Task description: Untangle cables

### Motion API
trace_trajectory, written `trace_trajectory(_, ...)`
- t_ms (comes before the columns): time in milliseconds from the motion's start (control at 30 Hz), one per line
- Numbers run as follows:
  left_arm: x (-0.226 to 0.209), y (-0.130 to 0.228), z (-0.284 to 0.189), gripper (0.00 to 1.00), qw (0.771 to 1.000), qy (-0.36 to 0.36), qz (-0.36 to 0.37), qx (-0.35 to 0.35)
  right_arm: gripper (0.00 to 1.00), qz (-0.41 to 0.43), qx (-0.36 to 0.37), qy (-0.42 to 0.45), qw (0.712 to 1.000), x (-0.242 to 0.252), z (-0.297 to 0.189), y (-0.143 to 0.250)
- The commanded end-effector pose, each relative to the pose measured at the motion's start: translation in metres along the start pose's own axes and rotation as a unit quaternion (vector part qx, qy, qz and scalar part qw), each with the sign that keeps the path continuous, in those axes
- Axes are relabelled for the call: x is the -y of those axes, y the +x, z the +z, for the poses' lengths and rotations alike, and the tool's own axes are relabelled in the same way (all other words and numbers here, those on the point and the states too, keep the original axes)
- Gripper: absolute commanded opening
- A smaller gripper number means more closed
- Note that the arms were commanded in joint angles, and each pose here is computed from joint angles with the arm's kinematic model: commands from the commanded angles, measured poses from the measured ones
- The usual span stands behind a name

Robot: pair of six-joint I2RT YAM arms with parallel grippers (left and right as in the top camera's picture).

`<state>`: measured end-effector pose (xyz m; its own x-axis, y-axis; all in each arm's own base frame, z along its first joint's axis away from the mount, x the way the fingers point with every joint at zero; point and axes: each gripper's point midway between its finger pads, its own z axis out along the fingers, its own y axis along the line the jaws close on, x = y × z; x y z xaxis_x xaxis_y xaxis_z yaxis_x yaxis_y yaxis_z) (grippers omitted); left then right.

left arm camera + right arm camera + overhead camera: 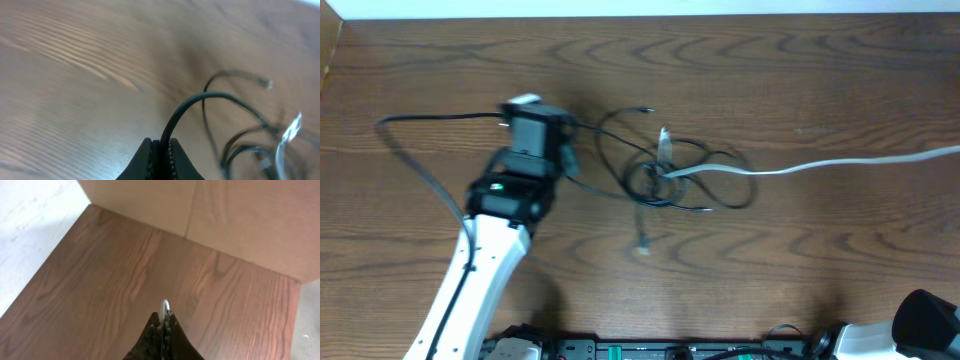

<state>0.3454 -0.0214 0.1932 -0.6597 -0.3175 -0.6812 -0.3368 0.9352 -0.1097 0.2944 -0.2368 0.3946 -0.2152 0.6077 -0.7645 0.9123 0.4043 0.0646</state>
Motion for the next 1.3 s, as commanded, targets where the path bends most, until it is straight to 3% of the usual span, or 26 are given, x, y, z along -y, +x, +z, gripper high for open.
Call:
trace_trajectory(0, -0.033, -0.031, -0.004, 0.07, 0.994, -0.018, -0.100, 0.045, 0.01, 0.032, 0.018, 0.034, 0.999, 0.021, 0.000, -0.011)
trace_trajectory(167, -0.023, -0.038, 0.000, 0.07, 0.982, 0.043, -0.182, 0.031, 0.01, 0.062, 0.008, 0.057, 0.996, 0.039, 0.008, -0.010)
trace_trajectory(267, 0.007, -0.029, -0.001, 0.07, 0.979, 0.108, -0.171, -0.004, 0.01, 0.060, -0.009, 0.033, 0.998, 0.029, 0.013, -0.003)
trace_trajectory(333, 0.023, -0.021, -0.003, 0.07, 0.977, 0.138, -0.161, -0.024, 0.01, 0.033, -0.032, -0.027, 0.999, 0.006, 0.015, 0.003)
trace_trajectory(400, 0.047, -0.009, -0.010, 0.08, 0.972, 0.182, -0.137, -0.051, 0.02, -0.032, -0.078, -0.151, 0.985, -0.041, 0.008, 0.021)
trace_trajectory(467, 0.064, 0.004, -0.015, 0.07, 0.970, 0.201, -0.113, -0.073, 0.02, -0.110, -0.119, -0.280, 0.946, -0.084, -0.011, 0.045)
trace_trajectory(533, 0.075, 0.016, -0.019, 0.07, 0.969, 0.213, -0.085, -0.088, 0.04, -0.150, -0.146, -0.331, 0.920, -0.102, -0.022, 0.064)
trace_trajectory(833, 0.106, 0.076, -0.033, 0.07, 0.960, 0.229, 0.042, -0.156, 0.06, -0.222, -0.265, -0.201, 0.916, -0.083, 0.012, 0.130)
trace_trajectory(1000, 0.103, 0.087, -0.031, 0.07, 0.959, 0.218, 0.049, -0.176, 0.07, -0.240, -0.341, -0.086, 0.905, -0.054, 0.046, 0.160)
trace_trajectory(1267, 0.102, 0.087, -0.031, 0.08, 0.959, 0.218, 0.049, -0.177, 0.16, -0.257, -0.409, -0.045, 0.874, -0.052, 0.084, 0.200)
